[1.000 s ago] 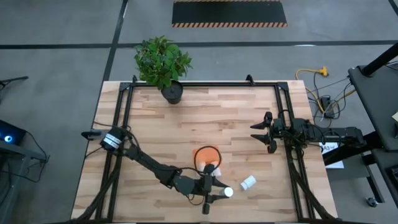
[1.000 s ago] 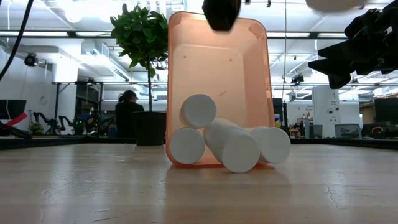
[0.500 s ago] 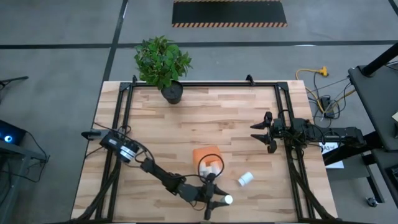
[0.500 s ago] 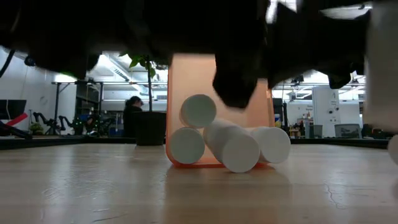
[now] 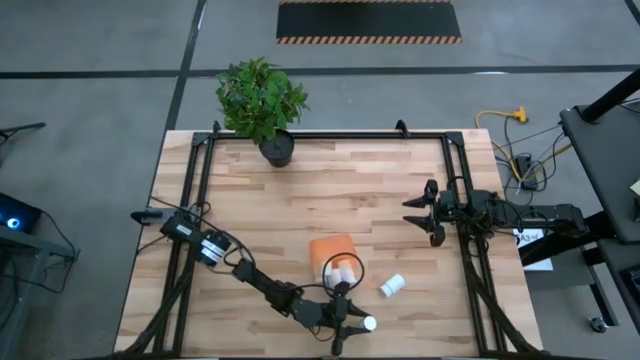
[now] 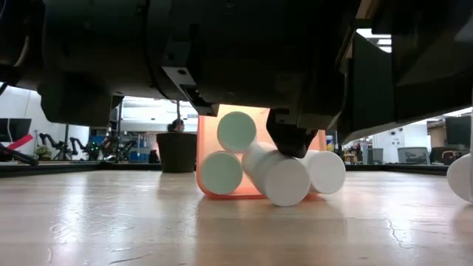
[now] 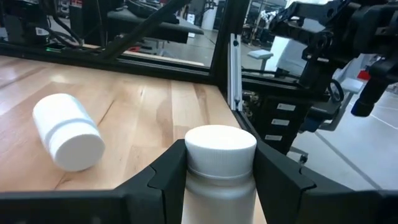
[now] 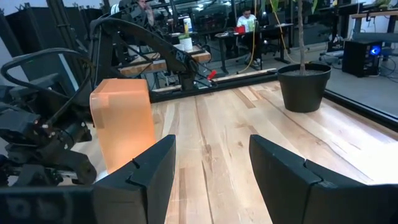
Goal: Pick and place pill bottles into a basket
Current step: Put the white pill bottle into the orange container
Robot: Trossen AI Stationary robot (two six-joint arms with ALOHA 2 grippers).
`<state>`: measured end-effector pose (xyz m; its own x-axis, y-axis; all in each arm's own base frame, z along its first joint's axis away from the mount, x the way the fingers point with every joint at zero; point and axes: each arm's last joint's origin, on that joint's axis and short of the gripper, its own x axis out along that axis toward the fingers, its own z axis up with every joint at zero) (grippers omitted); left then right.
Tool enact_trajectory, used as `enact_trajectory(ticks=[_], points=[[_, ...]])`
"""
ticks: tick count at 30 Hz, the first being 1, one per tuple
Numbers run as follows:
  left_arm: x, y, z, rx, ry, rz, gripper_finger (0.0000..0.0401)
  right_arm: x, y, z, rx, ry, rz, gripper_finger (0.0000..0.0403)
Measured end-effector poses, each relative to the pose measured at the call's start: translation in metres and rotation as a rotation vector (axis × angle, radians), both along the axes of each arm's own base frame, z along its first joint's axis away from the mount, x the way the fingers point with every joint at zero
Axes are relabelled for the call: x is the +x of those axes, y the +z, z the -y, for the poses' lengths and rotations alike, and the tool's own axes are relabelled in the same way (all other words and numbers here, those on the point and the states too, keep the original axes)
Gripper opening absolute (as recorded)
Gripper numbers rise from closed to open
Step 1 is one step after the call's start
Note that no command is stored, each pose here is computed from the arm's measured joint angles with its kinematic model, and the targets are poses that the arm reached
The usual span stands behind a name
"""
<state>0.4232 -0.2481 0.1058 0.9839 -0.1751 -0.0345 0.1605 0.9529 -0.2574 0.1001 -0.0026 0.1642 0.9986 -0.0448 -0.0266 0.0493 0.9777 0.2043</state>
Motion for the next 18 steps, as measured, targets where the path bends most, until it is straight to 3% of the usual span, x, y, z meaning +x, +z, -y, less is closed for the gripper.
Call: enact_trajectory(ticks=[8, 13, 18], points=[[-0.0010, -0.0047, -0.0006, 0.010, 0.001, -0.030, 0.0139, 0.0000, 0.0000, 0.0000, 0.000, 0.000, 0.000, 0.0194], [-0.0012, -0.0056, -0.0007, 0.011, 0.001, -0.038, 0.0177, 0.0000, 0.0000, 0.0000, 0.000, 0.000, 0.000, 0.0194], [-0.0019, -0.0068, -0.0001, 0.015, -0.001, -0.044, 0.0186, 0.0000, 0.0000, 0.0000, 0.000, 0.000, 0.000, 0.0194]])
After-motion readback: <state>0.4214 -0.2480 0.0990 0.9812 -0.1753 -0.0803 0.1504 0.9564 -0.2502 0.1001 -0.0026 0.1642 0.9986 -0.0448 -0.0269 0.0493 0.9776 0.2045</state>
